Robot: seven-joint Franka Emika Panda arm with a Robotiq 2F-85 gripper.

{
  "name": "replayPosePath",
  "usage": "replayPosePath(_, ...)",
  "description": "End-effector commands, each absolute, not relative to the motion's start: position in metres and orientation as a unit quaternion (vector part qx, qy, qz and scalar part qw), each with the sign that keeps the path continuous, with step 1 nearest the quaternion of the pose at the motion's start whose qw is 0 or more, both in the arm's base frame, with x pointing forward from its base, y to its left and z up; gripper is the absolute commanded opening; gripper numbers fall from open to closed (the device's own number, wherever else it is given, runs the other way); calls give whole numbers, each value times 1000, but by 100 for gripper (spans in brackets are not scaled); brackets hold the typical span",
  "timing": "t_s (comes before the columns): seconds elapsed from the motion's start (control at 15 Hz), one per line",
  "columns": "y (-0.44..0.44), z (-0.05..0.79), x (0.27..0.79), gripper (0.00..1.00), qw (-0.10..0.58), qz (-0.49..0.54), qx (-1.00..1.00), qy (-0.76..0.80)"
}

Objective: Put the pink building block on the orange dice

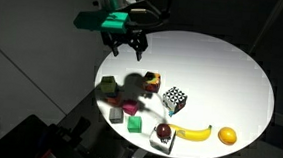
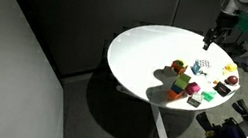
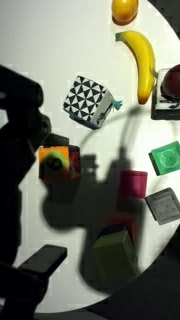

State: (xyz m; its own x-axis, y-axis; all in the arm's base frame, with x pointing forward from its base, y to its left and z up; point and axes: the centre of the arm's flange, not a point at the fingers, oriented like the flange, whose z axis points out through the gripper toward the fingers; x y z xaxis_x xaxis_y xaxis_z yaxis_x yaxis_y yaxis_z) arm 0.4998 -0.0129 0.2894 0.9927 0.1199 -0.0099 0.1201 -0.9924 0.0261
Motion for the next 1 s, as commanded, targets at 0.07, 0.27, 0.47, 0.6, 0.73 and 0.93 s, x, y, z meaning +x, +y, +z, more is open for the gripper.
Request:
replayPosePath(0.07, -10, 264, 501, 100, 20, -22, 998, 59)
replayPosePath(0.27, -9, 249, 498, 100, 26, -29, 997, 61)
replayPosePath(0.47, -8, 233, 496, 100, 27, -26, 998, 52)
replayPosePath(0.6, -6, 221, 495, 100, 26, -21, 999, 42)
replayPosePath(0.73, -4, 209, 494, 100, 22, -21, 999, 37)
replayPosePath(0.93, -3, 191, 489, 100, 22, -23, 999, 28)
